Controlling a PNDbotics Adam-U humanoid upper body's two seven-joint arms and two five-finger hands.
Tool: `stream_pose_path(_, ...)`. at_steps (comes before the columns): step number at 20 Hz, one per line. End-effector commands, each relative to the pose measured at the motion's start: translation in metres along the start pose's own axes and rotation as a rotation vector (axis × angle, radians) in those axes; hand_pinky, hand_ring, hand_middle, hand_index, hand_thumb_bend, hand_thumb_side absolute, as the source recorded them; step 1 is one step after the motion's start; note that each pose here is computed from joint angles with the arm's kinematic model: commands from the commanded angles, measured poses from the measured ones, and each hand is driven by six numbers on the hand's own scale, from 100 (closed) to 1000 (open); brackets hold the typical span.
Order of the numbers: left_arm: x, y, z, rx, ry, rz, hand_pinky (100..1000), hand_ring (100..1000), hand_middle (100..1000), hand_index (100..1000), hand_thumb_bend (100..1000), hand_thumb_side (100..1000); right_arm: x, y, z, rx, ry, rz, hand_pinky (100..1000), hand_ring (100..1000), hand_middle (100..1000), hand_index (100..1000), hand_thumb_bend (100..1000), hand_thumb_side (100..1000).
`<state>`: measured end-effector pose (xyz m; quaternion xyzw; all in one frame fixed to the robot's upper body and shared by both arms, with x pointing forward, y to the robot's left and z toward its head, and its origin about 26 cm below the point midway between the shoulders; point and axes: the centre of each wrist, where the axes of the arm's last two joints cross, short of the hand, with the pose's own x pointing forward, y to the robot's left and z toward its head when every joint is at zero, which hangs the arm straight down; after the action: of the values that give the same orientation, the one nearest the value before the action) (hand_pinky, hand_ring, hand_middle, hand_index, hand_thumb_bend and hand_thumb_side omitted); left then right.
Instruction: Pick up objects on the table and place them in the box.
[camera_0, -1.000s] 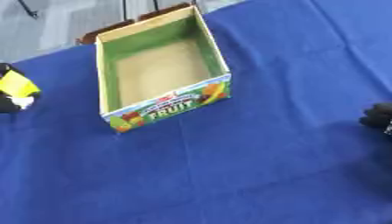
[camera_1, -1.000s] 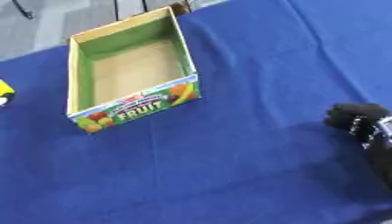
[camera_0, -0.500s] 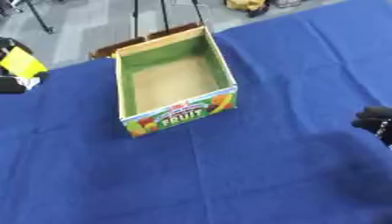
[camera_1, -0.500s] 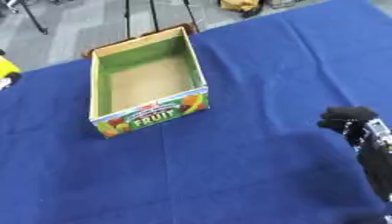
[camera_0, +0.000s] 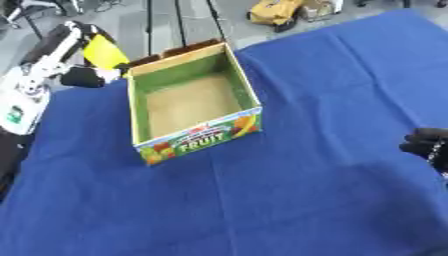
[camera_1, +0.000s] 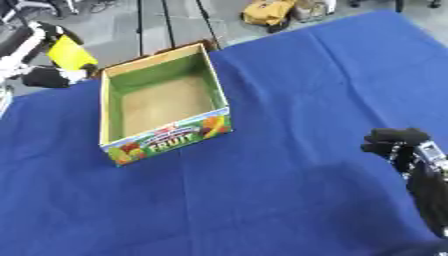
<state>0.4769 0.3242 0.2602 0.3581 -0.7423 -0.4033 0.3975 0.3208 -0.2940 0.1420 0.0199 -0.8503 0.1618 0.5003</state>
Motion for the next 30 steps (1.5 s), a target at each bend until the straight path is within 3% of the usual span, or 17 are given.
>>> stream_pose_path(1,0.012,-0.003,-0.011,-0.006,-0.011,-0.023,708,348,345,543,282,330,0.006,-0.001,-0.005,0.023,-0.020,0.001,903,739,703,780,100,978)
stream_pose_path(8,0.015,-0.036,-0.015,-0.089,0.013,-0.056,722,396,396,599,371,388,0.008,0.001,-0.008,0.037,-0.028,0.001,903,738,703,778,100,986)
stream_pose_path(9,0.015,-0.040,-0.014,-0.111,0.019,-0.062,734,430,432,640,444,440,0.008,0.001,-0.008,0.037,-0.028,0.002,903,738,703,777,100,987)
stream_pose_path(11,0.014,-0.047,-0.013,-0.158,0.031,-0.069,769,516,529,749,722,608,0.008,0.001,-0.008,0.038,-0.028,0.003,903,738,703,777,100,987)
stream_pose_path(12,0.013,-0.049,-0.013,-0.180,0.034,-0.070,777,537,553,763,782,635,0.008,0.001,-0.008,0.038,-0.028,0.002,903,737,703,777,100,987)
stream_pose_path(13,0.013,-0.051,-0.012,-0.199,0.034,-0.069,813,625,663,819,1000,695,0.008,0.001,-0.008,0.038,-0.027,0.002,903,737,703,776,100,988)
stream_pose_path(17,0.014,-0.052,-0.011,-0.207,0.006,-0.045,894,749,783,884,1000,840,0.007,0.001,-0.007,0.036,-0.023,0.000,903,737,702,776,100,986)
stream_pose_path(21,0.021,-0.040,-0.011,-0.117,-0.074,0.006,913,752,787,873,1000,949,0.006,0.002,-0.006,0.034,-0.019,-0.010,902,737,702,775,100,979)
stream_pose_path(26,0.036,-0.013,-0.004,0.074,-0.205,0.158,893,681,728,813,991,899,0.001,0.003,-0.002,0.021,-0.006,-0.026,901,737,702,772,100,971)
stream_pose_path(30,0.045,0.019,0.027,0.202,-0.303,0.297,868,643,694,783,876,839,-0.002,0.002,0.002,0.004,0.003,-0.037,901,737,705,773,100,965)
